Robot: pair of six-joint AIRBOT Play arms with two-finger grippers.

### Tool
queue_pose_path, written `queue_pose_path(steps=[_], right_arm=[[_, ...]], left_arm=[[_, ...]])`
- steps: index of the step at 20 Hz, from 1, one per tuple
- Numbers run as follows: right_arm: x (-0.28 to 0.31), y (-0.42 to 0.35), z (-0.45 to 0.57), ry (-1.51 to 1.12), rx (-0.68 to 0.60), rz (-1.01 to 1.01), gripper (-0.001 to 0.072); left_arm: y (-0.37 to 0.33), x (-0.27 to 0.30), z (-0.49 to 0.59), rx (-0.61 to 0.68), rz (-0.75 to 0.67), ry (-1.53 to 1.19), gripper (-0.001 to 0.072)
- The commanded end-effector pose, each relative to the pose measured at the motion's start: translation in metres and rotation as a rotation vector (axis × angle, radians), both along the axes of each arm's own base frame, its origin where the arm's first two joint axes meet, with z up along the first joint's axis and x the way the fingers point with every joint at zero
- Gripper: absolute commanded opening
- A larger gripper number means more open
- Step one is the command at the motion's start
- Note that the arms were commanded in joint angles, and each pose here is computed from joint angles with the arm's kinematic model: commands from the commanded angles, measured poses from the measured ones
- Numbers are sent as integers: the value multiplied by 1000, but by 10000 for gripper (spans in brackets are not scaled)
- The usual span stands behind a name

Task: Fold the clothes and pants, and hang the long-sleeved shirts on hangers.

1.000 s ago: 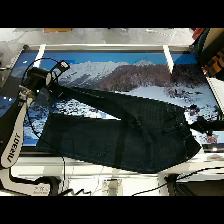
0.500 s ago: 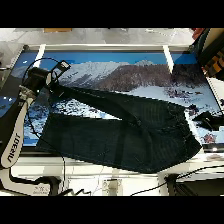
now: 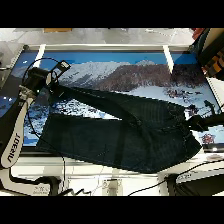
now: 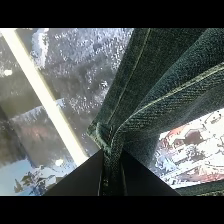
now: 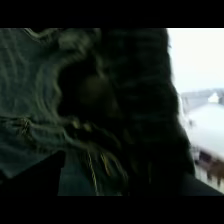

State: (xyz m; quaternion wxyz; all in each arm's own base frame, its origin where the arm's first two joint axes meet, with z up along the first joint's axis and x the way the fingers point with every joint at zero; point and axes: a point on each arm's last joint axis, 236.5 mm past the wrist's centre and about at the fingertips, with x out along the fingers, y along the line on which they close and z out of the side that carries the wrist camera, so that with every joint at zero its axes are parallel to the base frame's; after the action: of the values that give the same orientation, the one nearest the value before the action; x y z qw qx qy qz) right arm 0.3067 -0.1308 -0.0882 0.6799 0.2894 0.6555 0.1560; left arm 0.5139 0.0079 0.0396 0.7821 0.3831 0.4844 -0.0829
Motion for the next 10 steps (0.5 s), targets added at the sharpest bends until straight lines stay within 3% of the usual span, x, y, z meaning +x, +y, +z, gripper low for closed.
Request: queue_pose_path(steps=[1,5,7,10], right_arm=[[11,-4,-21,-9,-165,120,596],[15,-9,-33,23,-316,229,591],[26,-9,-27,7,-343,223,550],[46,-29,-8,-13,-413,170,551]], left_arm=[[0,0,0,0,0,1,37],[0,0,0,0,0,1,37],[0,0,0,0,0,1,37],[0,0,0,0,0,1,37]])
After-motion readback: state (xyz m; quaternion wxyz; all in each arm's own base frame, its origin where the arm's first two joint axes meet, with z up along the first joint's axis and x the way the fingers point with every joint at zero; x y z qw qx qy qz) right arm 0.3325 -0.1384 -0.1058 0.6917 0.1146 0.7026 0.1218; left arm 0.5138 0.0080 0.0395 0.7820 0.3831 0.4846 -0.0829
